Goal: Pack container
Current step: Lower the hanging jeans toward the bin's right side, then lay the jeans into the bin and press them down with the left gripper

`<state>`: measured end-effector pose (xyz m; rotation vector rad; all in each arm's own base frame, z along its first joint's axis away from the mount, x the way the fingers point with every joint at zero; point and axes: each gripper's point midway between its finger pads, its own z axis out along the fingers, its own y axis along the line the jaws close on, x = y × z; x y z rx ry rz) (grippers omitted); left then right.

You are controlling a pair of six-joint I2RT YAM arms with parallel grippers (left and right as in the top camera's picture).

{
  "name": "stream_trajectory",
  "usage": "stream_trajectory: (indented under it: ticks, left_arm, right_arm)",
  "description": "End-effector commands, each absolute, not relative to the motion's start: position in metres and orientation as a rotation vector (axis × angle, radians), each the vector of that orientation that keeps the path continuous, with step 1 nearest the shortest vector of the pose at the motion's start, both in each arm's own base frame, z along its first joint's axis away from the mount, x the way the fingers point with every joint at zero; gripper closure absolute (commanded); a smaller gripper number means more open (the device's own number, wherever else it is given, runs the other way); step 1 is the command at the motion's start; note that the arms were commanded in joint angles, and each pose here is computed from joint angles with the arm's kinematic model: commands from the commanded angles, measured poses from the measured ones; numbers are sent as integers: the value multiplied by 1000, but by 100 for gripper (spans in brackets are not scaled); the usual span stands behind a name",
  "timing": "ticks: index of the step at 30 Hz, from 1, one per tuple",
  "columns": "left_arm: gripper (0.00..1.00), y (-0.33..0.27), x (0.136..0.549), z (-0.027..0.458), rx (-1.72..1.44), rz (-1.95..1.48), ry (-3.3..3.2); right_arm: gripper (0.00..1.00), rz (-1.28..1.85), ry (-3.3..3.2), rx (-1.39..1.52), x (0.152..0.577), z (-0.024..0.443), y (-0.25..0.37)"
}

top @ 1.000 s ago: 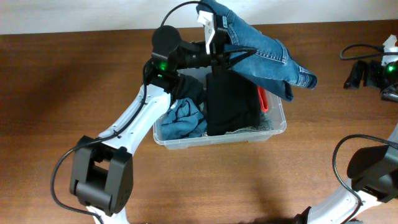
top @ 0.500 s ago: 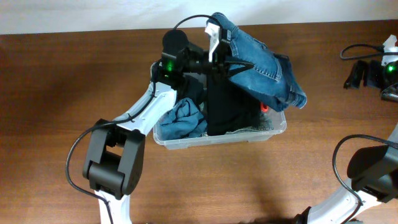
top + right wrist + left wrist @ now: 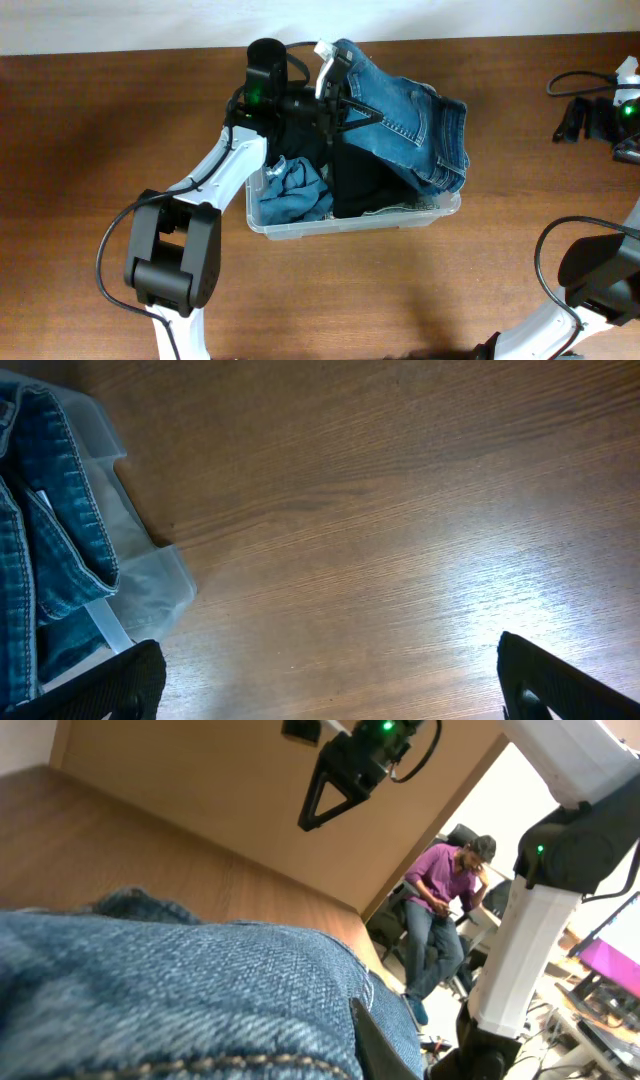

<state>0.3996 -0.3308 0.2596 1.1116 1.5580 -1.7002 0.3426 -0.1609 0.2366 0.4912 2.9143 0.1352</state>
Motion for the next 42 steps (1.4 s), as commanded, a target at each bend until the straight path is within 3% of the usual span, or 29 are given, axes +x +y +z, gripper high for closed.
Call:
stream_trajectory:
  ticks: [1,27,35,42]
  left_arm:
    - [97,-325,404,273,1132,-1671,1521]
    - [99,-292,433,220,843,-1568,1908]
    - [98,-252,432,238,720,-1160,2112]
    - [95,-209,405,160,581,-571,2595]
  right_arm:
    - [2,124,2907,489,342,240,-161]
    - [1,124,2907,489,342,240,-161]
    - [2,124,2907,489,342,240,-161]
    - [2,124,2907,489,342,240,-161]
